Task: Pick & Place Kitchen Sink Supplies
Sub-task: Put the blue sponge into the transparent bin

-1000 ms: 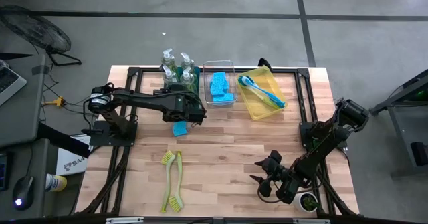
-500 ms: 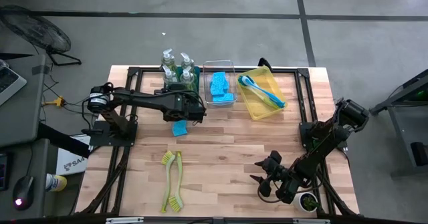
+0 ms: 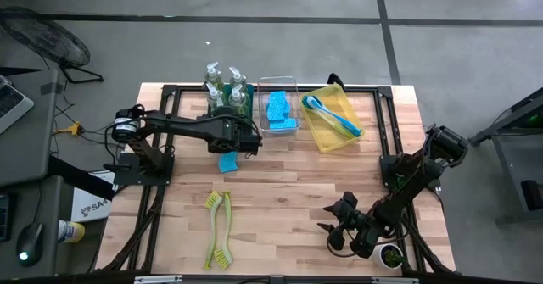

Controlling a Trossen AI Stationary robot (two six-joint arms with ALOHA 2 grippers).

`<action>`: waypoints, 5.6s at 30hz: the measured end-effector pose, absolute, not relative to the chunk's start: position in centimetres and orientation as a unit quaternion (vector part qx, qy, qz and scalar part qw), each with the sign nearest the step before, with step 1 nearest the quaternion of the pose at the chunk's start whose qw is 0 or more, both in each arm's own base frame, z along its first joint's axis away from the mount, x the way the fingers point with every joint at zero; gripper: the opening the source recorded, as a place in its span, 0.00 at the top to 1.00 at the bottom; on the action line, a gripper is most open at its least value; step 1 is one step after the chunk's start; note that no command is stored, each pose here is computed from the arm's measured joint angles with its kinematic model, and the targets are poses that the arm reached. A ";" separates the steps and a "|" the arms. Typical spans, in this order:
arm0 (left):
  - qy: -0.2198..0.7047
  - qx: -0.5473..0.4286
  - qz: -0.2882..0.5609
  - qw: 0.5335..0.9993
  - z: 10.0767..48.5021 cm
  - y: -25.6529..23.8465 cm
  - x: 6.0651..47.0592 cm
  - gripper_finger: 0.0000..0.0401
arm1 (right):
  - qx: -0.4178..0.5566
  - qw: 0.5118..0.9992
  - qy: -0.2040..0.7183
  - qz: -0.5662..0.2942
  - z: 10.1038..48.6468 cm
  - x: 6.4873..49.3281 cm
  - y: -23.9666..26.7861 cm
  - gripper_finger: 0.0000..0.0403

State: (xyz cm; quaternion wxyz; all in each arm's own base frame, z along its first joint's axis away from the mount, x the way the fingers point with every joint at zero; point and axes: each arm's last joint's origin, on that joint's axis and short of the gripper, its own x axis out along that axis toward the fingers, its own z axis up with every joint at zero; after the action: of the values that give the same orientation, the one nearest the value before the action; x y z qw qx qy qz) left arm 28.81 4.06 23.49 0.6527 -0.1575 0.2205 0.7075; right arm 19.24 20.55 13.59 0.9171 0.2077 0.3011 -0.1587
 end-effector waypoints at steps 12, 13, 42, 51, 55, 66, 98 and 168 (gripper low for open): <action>0.250 -0.173 0.699 0.647 23.4 3.8 28.7 0.27 | 0.209 0.916 0.302 -0.159 13.6 19.2 20.5 0.31; 0.252 -0.173 0.699 0.646 23.4 3.8 28.7 0.27 | 0.209 0.916 0.302 -0.159 13.6 19.2 20.6 0.31; 0.314 -0.208 0.671 0.639 23.1 2.9 28.8 0.07 | 0.208 0.917 0.302 -0.158 13.6 19.2 20.6 0.31; 0.340 -0.207 0.629 0.667 23.0 -0.4 28.9 0.07 | 0.211 0.917 0.301 -0.157 13.6 19.3 20.6 0.31; 0.371 -0.186 0.595 0.689 22.9 -2.1 28.9 0.07 | 0.217 0.917 0.298 -0.155 13.7 19.3 20.7 0.31; 0.525 -0.140 0.394 0.741 21.6 -4.8 29.7 0.07 | 0.221 0.917 0.295 -0.152 13.7 19.3 20.8 0.31; 0.498 -0.337 0.464 0.651 16.5 -2.2 28.4 0.07 | 0.217 0.923 0.280 -0.150 13.8 19.0 21.1 0.31; 0.399 -0.383 0.581 0.597 13.0 -3.6 29.1 0.20 | 0.246 0.914 0.291 -0.140 8.8 19.5 23.2 0.31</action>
State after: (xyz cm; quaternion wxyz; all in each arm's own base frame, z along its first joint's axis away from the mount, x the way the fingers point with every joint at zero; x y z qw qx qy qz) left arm 29.14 -3.57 13.05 0.5969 -0.3835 0.3991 0.5808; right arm 19.54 23.21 8.78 0.9138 0.2462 0.2909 -0.1405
